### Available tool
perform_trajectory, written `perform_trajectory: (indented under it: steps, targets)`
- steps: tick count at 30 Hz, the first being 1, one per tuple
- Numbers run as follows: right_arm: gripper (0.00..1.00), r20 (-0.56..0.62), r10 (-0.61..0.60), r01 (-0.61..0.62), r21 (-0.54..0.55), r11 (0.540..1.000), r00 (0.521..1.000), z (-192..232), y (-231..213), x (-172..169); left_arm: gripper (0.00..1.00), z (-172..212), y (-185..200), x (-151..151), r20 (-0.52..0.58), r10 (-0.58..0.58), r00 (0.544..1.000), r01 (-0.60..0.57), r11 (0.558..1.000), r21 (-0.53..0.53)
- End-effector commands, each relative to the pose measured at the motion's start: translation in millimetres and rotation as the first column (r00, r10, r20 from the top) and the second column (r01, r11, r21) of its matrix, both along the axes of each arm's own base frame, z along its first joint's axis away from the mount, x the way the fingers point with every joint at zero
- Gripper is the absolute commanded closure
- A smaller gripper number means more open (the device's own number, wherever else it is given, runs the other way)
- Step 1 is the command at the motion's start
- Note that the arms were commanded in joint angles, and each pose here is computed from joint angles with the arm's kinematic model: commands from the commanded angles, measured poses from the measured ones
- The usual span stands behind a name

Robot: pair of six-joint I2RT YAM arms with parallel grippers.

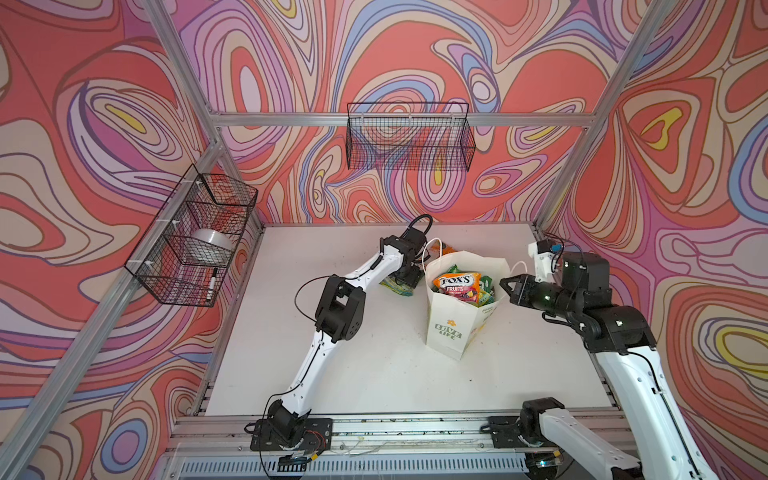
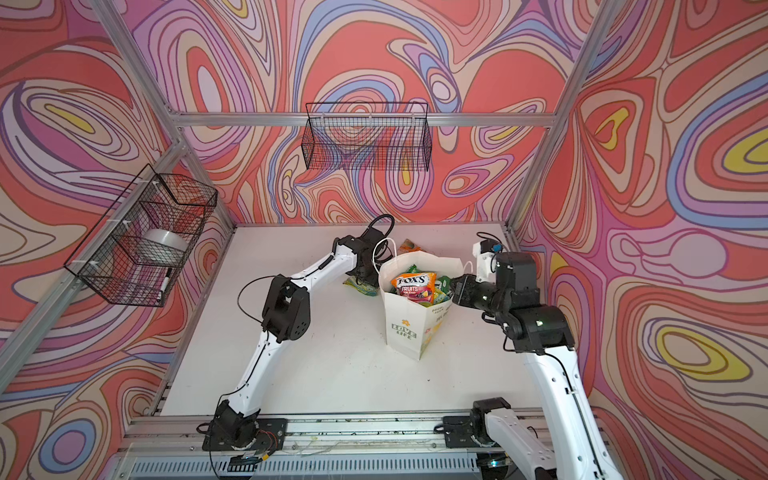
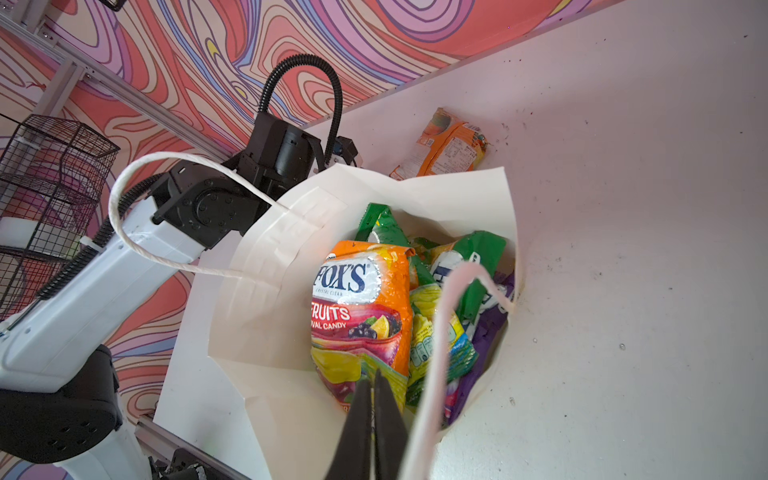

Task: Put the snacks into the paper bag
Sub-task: 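Lift the green Spring Tea packet with the left gripper and carry it toward the bag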

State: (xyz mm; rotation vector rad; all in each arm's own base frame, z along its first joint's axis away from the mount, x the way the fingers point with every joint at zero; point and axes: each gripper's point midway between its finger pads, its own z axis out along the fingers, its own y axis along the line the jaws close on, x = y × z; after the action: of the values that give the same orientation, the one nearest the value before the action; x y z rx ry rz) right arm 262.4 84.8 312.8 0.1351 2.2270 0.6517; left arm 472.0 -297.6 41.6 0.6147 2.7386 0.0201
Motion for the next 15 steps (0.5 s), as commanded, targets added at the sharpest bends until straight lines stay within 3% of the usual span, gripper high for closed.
perform_trajectory:
  steps: [1, 8, 15]
  targets:
    - [1.0, 0.044, 0.005, -0.005, 0.006, 1.0, 0.999, 12, 1, 1, 0.28, -28, 19, -20, -0.1, 0.034, 0.994, -0.025, 0.996, 0.09]
    - [1.0, 0.043, 0.005, -0.005, 0.005, 1.0, 0.999, 12, 1, 0, 0.57, -27, 20, -25, -0.115, 0.06, 0.992, -0.051, 0.995, 0.081]
    - [1.0, 0.044, 0.003, -0.003, 0.004, 1.0, 0.999, 11, 0, -1, 0.76, -19, 27, -33, -0.118, 0.117, 0.986, -0.108, 0.991, 0.081]
